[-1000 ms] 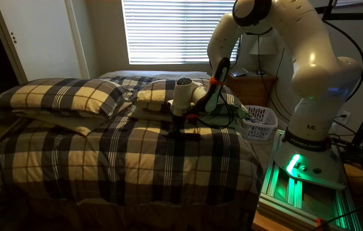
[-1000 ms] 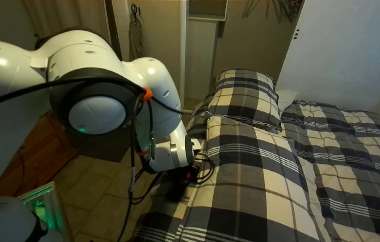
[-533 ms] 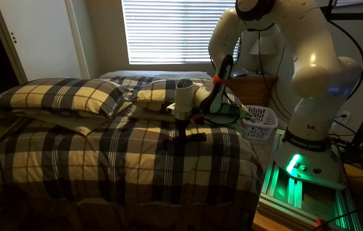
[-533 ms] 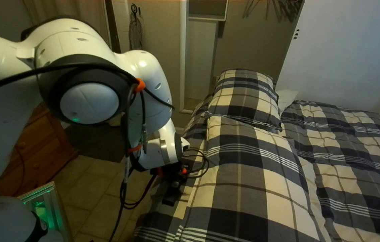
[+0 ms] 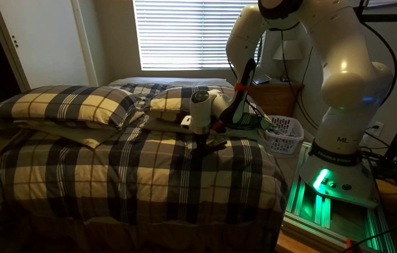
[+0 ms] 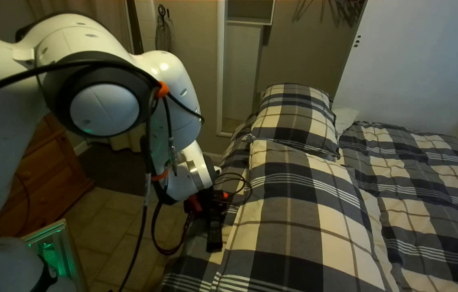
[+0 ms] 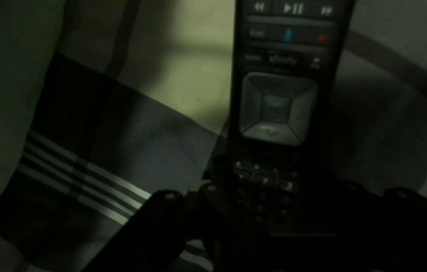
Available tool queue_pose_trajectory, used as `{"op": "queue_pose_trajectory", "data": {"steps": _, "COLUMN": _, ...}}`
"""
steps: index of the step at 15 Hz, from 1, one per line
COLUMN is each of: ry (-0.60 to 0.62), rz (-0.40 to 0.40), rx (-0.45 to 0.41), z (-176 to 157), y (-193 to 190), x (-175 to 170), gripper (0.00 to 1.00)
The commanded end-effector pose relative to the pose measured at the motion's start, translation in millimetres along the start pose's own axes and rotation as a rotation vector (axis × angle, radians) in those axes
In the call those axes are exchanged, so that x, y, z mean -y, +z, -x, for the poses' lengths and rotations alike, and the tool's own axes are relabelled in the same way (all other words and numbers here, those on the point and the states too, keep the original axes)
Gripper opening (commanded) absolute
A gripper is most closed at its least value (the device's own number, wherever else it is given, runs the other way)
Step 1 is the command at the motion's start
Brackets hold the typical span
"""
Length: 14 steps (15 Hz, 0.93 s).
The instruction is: Place the remote under the pillow on the right
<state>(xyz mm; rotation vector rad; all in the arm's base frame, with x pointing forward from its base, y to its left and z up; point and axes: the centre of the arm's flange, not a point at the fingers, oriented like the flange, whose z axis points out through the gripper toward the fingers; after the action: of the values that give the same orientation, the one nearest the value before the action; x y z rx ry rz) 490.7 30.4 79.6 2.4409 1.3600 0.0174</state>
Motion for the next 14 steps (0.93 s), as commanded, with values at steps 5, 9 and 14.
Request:
{"op": "queue_pose_trajectory", "data": {"steps": 5, "ry": -0.08, "rz": 0.054, "rx": -0.007, "z": 4, "y": 2, "x": 0, "gripper": 0.54}}
{"op": "queue_pose_trajectory", "data": {"steps": 9, "ry": -0.086, "rz": 0.06, "rx": -0.002, "z": 2, "y": 2, "x": 1, "gripper": 0.54}}
{"op": "queue_pose_trajectory", "data": {"steps": 14, "ry": -0.265, "rz": 0.185, "rx": -0.033, "z": -8, "y": -14, "x": 3, "gripper": 0.29}}
